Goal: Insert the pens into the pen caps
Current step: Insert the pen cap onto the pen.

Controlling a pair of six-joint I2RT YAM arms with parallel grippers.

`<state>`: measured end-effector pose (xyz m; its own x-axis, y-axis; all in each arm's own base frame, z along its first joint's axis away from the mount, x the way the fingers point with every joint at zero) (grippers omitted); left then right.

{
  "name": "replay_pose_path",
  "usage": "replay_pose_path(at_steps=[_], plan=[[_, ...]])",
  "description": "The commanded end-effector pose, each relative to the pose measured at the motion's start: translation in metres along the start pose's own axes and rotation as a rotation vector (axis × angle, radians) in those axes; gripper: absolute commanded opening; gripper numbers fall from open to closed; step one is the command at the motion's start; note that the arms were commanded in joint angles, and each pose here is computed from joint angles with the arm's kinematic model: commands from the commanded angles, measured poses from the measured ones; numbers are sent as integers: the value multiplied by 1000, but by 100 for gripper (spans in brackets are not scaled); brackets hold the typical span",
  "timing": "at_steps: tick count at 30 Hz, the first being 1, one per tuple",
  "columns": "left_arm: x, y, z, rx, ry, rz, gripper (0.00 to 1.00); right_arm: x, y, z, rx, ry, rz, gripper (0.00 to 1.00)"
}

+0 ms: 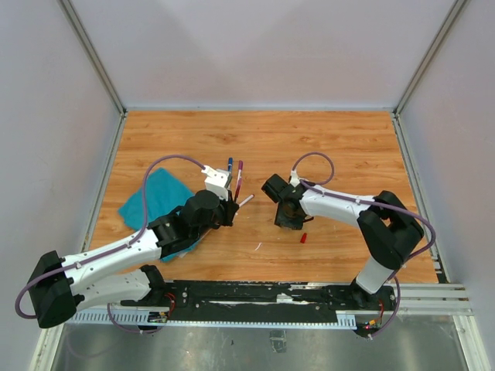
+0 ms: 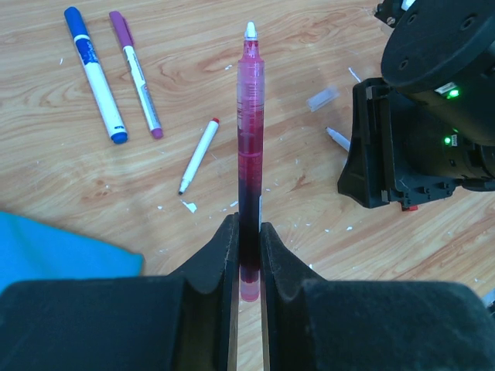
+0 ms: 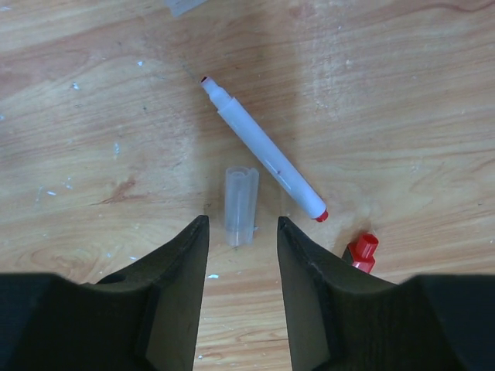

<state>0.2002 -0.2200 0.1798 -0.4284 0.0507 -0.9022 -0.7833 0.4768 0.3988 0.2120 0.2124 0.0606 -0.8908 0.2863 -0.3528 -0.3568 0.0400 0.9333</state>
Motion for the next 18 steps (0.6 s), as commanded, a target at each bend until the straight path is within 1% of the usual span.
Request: replay_pose_path(at_steps=[1,7,15,17,18], plan=[[-6,3,0,-7,2,-27,1,-1,-2,-2,62,19,-23,41],[-5,3,2,-16,-3,-24,1,1,-9,-3,85,30,-20,35],[-7,7,6,-34,4,-37,1,5,-14,-5,70,47,-15,16],[-7,8,7,-37,6,-40,1,5,-14,-5,56,57,-17,14],[-8,9,7,-39,6,-44,0,5,-14,-5,44,65,-20,10]])
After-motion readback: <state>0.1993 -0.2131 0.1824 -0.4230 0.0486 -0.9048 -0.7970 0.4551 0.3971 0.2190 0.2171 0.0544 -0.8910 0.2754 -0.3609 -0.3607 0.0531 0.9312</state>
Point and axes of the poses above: each gripper's point midway between its finger pads, its own y axis back along the fingers, its own z axis along the line the jaws close on, x = y × z, the point moved 4 cm from there along y, back along the fingers, and after that the axes turned 4 degrees about -y, right-handed, at the moved point
